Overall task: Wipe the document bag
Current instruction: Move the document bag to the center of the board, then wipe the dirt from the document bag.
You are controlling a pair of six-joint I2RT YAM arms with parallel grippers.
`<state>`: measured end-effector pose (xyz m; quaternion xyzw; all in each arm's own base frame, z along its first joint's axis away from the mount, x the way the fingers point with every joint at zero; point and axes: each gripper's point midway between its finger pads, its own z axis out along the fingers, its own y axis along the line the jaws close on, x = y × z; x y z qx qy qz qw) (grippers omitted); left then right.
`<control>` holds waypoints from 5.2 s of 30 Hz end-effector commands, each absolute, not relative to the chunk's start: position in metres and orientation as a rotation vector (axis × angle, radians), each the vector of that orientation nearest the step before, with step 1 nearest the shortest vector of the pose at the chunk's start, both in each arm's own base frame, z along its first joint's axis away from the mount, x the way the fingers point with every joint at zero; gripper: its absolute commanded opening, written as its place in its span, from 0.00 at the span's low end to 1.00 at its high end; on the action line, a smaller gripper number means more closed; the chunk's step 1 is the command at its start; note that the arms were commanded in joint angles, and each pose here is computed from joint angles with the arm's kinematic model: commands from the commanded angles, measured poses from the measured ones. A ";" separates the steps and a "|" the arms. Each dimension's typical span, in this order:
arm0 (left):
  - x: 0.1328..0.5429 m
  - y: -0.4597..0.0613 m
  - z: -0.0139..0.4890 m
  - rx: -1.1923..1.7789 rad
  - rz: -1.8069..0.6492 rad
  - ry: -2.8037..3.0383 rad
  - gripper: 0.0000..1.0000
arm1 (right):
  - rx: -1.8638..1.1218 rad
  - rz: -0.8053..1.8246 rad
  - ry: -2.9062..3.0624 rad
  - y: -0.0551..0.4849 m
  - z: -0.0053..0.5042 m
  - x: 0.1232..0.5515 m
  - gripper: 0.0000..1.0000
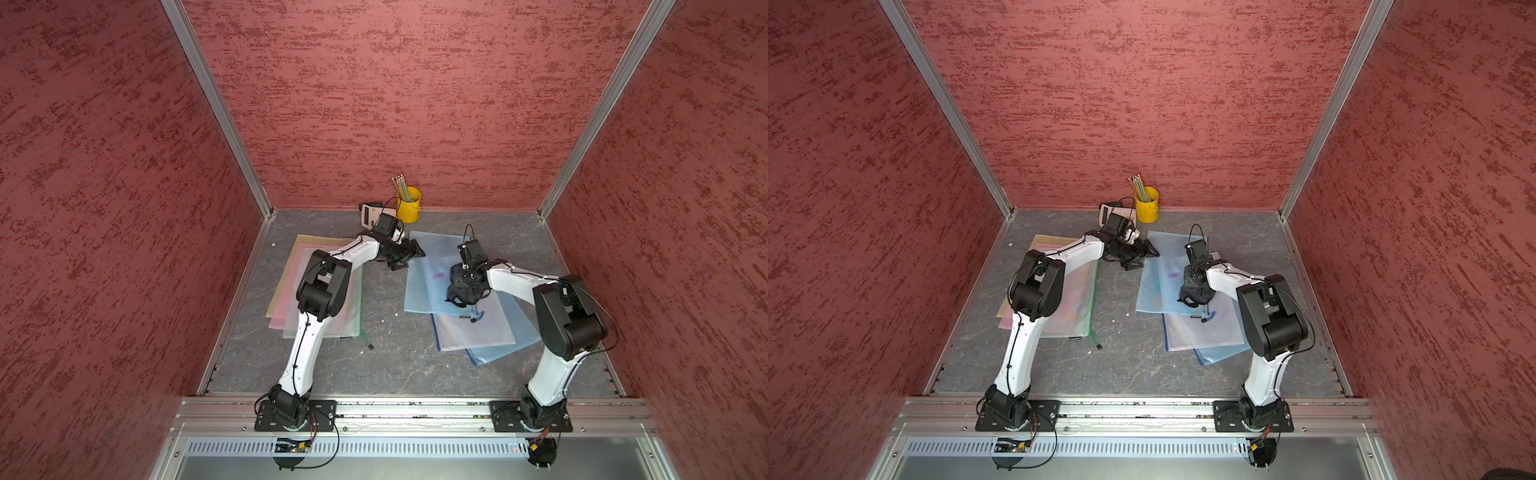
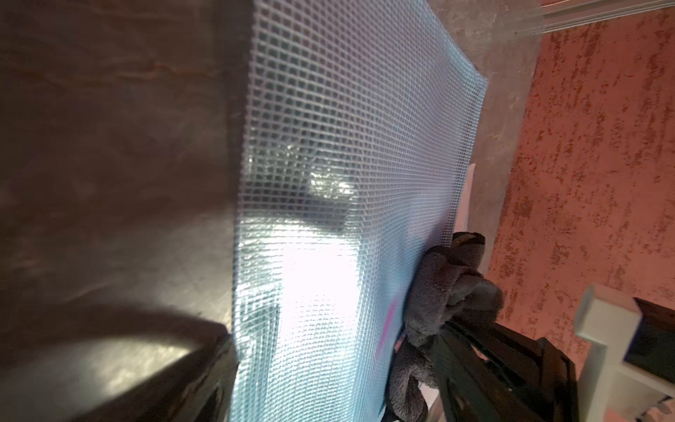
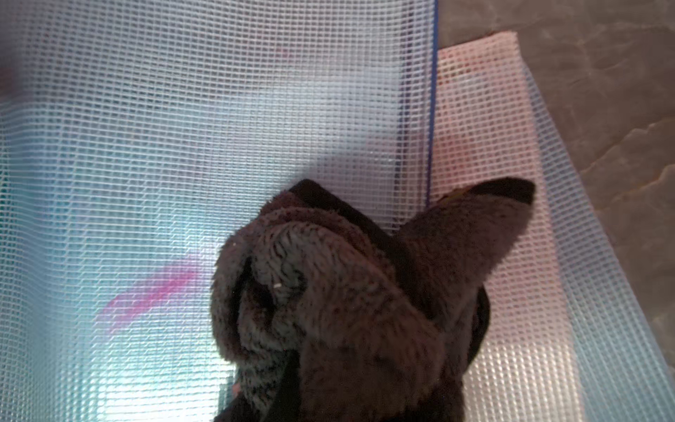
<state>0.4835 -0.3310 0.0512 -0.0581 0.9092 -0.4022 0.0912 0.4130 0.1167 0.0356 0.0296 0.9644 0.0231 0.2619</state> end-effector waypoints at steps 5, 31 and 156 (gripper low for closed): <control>0.501 -0.338 0.026 -0.250 -1.427 2.600 0.85 | 0.030 0.105 2.632 0.127 0.026 0.419 0.00; 0.514 -0.347 0.032 0.033 -1.310 2.623 0.22 | -0.011 0.121 2.669 0.138 0.013 0.424 0.00; 0.343 -0.263 0.003 -0.508 -1.319 2.759 0.00 | 0.024 -0.047 2.674 0.210 0.052 0.201 0.00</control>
